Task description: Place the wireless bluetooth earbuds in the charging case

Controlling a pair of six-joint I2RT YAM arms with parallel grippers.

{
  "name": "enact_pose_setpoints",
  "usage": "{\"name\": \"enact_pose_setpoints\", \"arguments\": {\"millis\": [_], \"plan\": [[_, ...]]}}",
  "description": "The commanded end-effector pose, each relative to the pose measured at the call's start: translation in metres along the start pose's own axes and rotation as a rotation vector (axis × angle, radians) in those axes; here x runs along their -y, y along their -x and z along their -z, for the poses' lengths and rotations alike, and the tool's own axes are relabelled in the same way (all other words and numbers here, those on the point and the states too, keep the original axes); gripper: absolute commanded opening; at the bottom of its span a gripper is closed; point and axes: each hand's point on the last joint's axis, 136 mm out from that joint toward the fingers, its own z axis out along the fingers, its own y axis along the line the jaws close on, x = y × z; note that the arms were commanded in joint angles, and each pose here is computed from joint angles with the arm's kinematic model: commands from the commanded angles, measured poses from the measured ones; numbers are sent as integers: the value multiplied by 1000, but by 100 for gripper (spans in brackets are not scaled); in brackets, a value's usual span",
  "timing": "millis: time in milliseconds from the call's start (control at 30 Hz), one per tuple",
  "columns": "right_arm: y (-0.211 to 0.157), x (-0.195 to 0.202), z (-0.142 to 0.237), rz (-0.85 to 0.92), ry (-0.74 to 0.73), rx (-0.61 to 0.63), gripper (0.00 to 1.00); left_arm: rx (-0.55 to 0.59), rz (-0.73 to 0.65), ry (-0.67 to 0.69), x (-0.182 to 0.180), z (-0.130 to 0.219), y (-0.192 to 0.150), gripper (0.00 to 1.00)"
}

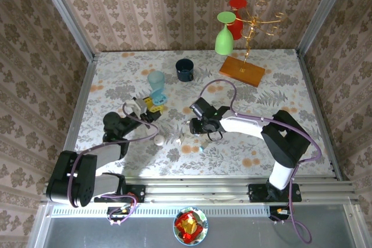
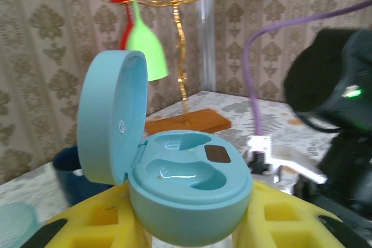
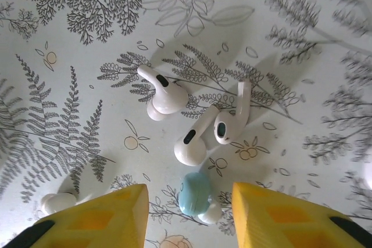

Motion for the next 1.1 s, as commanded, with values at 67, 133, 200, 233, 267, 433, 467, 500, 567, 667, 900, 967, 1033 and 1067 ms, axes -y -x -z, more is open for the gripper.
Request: {"name": "enact_pose_setpoints", "arguments": {"millis": [67,133,200,233,267,433,467,500,567,667,900,967,1033,1067], "plan": [[4,25,27,171,-298,42,44,18,-73,82,-23,10,6,26],[7,21,29,208,-355,66,45,17,-86,101,-29,11,6,26],[9,15,30,218,-404,96,44,14,-93,120,-34,14,6,26],[8,13,29,236,-426,93,44,13,-93,142,-38,16,6,25],[8,11,29,250,-458,100,44,13,-95,161,-42,19,6,25],[6,2,26,276,-528,115,44,6,-97,187,-48,23,4,25],[6,-1,25,282,-542,117,45,5,-93,184,-48,23,3,25],[5,-2,24,291,-558,116,45,6,-94,182,-48,22,3,25],[4,-2,22,312,-602,114,45,8,-100,187,-48,24,5,25],[0,-1,14,318,-627,88,44,8,-101,188,-47,24,5,25],[-4,-2,1,336,-642,64,41,8,-97,176,-46,23,4,24],[-6,-1,-3,343,-643,55,41,7,-97,175,-46,23,4,24],[-7,-2,-6,351,-639,49,40,7,-96,170,-46,23,4,24],[-8,-2,-8,352,-638,43,40,6,-95,171,-47,23,4,24]]}}
